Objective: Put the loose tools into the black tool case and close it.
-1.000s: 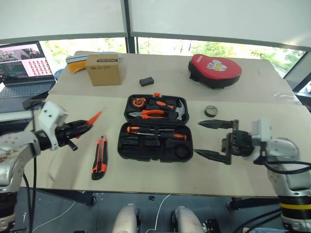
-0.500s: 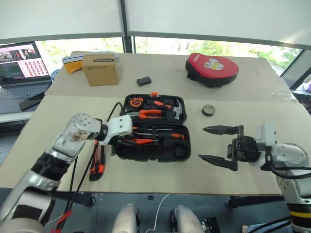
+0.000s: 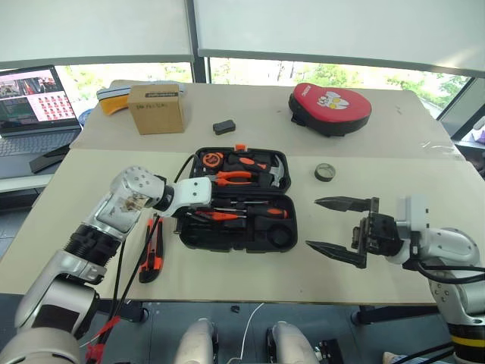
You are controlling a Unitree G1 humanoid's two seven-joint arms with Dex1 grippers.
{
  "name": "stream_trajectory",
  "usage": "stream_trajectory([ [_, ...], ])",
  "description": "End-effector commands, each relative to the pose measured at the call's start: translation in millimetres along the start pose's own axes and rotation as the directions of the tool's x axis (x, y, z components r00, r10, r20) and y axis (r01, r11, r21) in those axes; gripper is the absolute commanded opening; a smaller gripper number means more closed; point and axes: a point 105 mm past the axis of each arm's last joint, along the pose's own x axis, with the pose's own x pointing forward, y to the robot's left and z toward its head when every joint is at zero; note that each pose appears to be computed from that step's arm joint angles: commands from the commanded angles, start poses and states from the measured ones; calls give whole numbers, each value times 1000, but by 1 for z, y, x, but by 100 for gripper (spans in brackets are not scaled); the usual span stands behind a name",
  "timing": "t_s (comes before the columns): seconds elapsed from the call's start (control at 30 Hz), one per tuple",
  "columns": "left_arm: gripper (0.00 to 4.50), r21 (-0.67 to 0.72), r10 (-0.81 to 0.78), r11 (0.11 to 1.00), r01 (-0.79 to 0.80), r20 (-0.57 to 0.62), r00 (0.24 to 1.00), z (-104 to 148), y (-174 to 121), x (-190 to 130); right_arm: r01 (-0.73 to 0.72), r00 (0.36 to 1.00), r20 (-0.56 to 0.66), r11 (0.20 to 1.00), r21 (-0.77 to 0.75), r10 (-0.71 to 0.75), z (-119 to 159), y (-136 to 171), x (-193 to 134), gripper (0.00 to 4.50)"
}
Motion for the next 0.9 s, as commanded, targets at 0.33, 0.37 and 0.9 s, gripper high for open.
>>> stream_trajectory([
  [0.33,46,-77,-71,995,67,-45,996,-12,-6,12,-6,999,34,1000,-30,7,9,-1,9,450],
  [0.37,147,-78,-58,995,57,-21,998,-9,-5,11,-7,999,35,1000,-30,8,8,-1,9,450],
  [0.9,224,-157,192,977,-146,337,922,14,10,-30,-12,997,69,1000,-18,13,5,-6,19,450],
])
